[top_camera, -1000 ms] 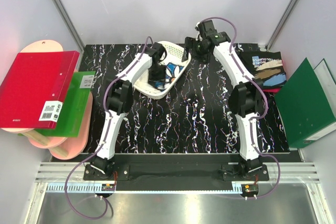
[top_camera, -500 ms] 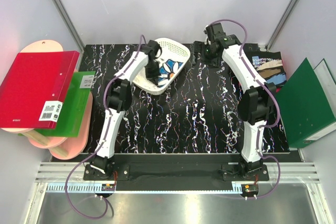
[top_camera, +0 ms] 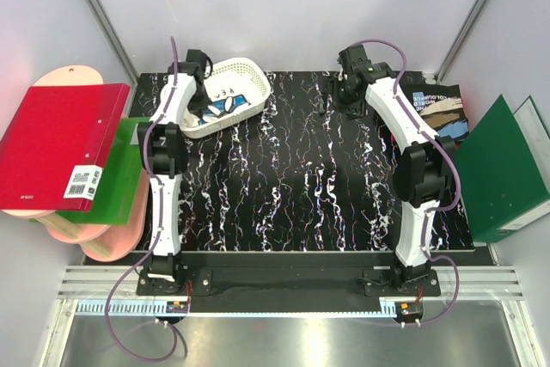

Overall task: Fold and stack the t-shirts
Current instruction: Grab crumpled tshirt from bin with the left arm

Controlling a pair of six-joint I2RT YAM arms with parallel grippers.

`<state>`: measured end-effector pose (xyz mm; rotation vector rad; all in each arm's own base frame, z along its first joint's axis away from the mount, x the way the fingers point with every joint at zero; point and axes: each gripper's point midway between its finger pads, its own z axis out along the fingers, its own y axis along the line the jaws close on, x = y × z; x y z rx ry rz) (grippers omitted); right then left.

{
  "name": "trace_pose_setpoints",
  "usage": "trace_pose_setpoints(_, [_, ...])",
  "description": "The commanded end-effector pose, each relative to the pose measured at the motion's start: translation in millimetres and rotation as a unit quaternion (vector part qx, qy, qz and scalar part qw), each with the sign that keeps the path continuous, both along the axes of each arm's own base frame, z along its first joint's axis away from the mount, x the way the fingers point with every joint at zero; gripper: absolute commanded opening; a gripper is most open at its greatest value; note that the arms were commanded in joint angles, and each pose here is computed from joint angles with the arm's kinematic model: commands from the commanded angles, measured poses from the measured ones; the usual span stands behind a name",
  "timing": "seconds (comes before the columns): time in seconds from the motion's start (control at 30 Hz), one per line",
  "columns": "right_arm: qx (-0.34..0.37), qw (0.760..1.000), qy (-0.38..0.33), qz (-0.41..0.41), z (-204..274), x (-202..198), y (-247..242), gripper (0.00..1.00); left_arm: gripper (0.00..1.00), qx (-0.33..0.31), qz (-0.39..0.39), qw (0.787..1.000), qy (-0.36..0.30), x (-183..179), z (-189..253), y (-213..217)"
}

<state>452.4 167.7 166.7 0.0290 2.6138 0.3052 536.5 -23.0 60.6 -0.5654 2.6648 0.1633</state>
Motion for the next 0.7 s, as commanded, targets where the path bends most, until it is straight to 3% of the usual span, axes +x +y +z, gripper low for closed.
trace_pose_setpoints(0.0, [0.011, 0.999, -0.03, -0.003, 24.3, -4.6, -1.8, 0.92, 0.0, 0.016, -0.004, 0.988, -0.156, 30.5, 121.2, 3.2])
trace_pose_setpoints(0.13, [0.021, 1.0, -0.02, -0.005, 19.7, -11.3, 0.9, 0.92, 0.0, -0.002, -0.023, 0.971, -0.236, 41.5, 177.4, -6.7])
trace_pose_setpoints(0.33, [0.027, 1.0, -0.014, -0.006, 14.1, -18.8, 1.0, 0.92, 0.0, -0.05, -0.076, 0.925, -0.37, 45.6, 279.9, -38.0])
trace_pose_setpoints(0.5, [0.028, 1.0, -0.011, -0.008, 12.0, -21.5, 1.1, 0.92, 0.0, -0.093, -0.12, 0.866, -0.475, 30.7, 368.2, -74.2])
trace_pose_setpoints(0.67, [0.025, 1.0, -0.01, -0.012, 9.2, -21.8, -0.6, 0.92, 0.0, -0.138, -0.166, 0.796, -0.566, -22.9, 462.9, -120.2])
